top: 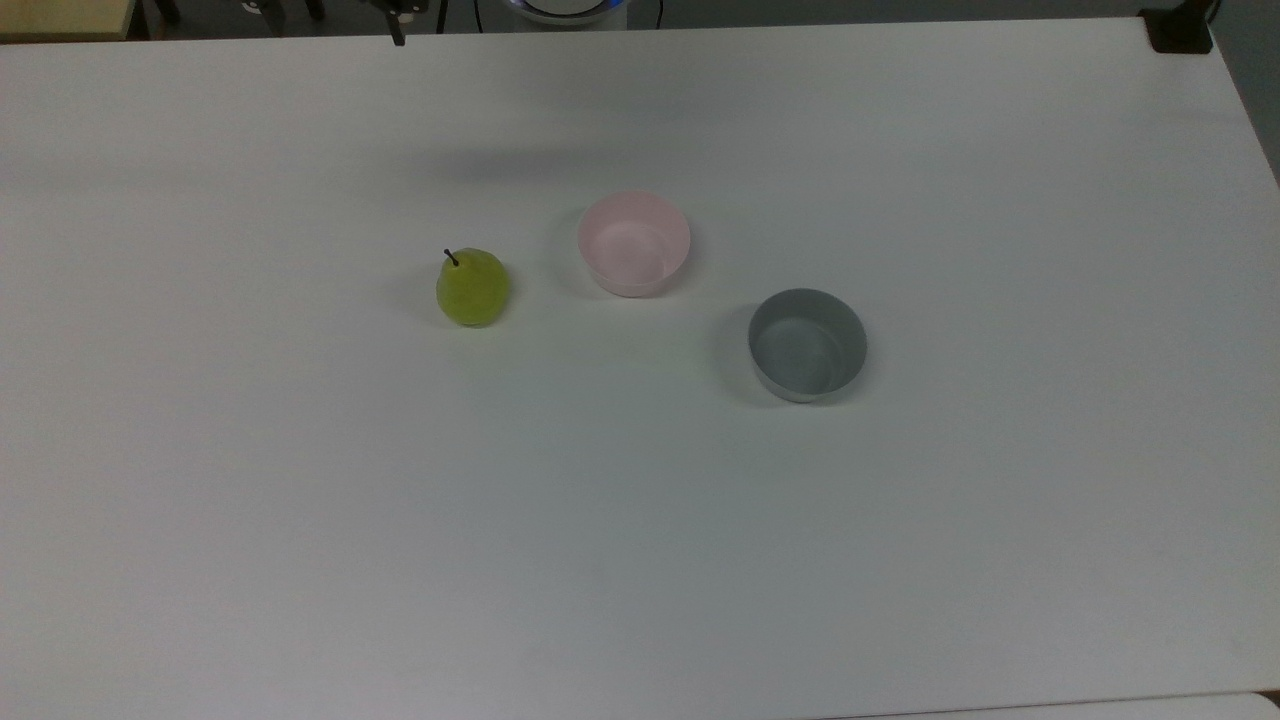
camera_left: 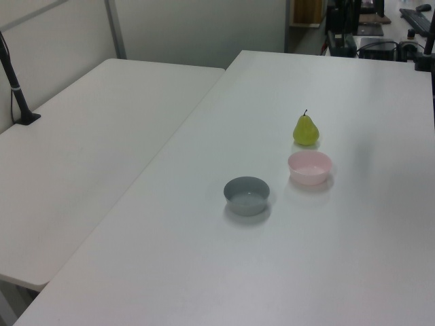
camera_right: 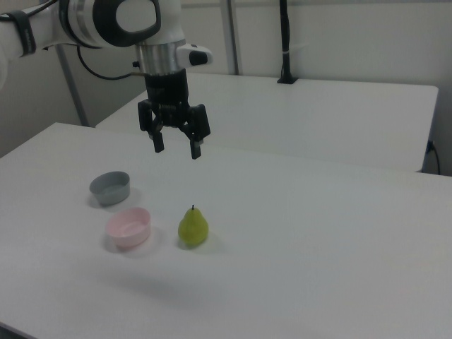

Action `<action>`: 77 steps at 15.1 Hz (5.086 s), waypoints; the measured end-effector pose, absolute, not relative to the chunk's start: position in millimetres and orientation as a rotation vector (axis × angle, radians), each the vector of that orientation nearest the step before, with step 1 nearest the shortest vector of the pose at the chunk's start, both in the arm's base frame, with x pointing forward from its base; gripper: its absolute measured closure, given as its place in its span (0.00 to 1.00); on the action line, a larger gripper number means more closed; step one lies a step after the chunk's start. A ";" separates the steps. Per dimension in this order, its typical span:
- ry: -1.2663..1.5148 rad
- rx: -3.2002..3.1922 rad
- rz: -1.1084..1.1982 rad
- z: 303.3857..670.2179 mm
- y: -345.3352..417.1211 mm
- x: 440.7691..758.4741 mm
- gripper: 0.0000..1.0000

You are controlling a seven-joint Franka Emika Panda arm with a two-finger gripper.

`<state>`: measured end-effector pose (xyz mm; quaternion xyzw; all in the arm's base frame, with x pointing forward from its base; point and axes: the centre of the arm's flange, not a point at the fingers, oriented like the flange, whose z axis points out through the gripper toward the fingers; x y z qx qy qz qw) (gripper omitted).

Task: Place the pear in the bowl

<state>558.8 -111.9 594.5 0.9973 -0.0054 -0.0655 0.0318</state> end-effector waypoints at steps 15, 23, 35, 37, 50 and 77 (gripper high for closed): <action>0.047 3.145 -0.277 589.7 -106.0 552.9 0.00; 0.046 3.179 -0.251 594.8 -125.3 548.5 0.00; 0.280 3.140 -0.313 571.6 -50.8 569.3 0.00; 0.315 3.112 -0.350 552.3 -53.9 575.7 0.00; 0.396 3.010 -0.469 376.9 -31.8 635.4 0.00; 0.372 2.990 -0.360 481.3 -40.9 621.7 0.26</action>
